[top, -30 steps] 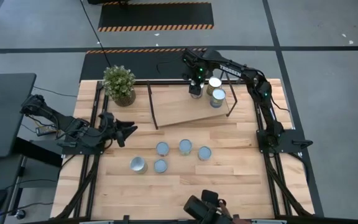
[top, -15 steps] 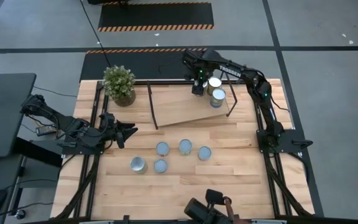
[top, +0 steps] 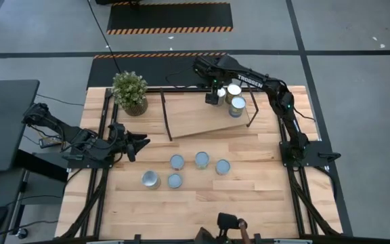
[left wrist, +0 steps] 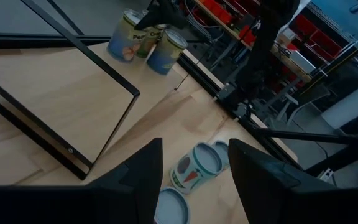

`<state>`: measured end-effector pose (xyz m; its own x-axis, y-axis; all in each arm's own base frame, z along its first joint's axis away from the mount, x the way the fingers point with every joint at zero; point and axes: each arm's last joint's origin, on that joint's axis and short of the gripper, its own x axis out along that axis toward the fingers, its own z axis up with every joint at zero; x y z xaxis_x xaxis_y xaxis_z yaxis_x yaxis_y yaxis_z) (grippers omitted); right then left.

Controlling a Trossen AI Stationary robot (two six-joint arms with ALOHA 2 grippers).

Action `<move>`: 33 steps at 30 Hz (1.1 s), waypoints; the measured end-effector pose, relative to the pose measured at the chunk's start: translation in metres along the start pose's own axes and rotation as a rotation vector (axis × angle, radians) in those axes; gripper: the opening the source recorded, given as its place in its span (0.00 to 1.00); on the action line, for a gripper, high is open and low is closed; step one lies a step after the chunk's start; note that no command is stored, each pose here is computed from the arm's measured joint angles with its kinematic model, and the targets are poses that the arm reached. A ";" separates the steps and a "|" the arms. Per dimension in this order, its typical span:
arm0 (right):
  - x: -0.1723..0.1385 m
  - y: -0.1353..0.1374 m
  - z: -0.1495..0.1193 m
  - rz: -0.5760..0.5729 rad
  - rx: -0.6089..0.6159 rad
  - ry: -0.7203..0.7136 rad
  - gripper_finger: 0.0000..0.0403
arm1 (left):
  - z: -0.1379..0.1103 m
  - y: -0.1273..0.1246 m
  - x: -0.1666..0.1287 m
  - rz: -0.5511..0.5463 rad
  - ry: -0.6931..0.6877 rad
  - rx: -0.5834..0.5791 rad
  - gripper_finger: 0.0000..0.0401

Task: Pick and place cans onto a shelf
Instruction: Put the canned carrots can on the shelf

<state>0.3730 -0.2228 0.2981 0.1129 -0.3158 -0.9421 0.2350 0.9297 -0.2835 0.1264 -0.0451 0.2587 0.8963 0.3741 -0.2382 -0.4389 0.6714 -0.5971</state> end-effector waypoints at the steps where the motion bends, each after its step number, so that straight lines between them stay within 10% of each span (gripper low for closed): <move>1: -0.005 0.003 0.002 0.000 -0.003 -0.017 0.94 | 0.000 0.000 0.000 0.000 0.000 0.000 0.47; 10: -0.040 0.078 0.026 0.165 -0.031 -0.160 0.94 | -0.003 -0.002 -0.001 -0.084 0.110 0.076 0.47; 22: -0.085 0.221 0.024 0.233 -0.039 -0.226 0.94 | -0.029 0.006 -0.013 -0.266 0.755 0.065 0.47; 33: -0.121 0.313 -0.002 0.242 0.022 -0.326 0.94 | -0.044 0.038 -0.018 0.153 0.788 0.163 0.47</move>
<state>0.4312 0.1071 0.3226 0.4672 -0.1349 -0.8738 0.1841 0.9815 -0.0531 0.0968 -0.0545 0.2062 0.5808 -0.0494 -0.8125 -0.5090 0.7570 -0.4098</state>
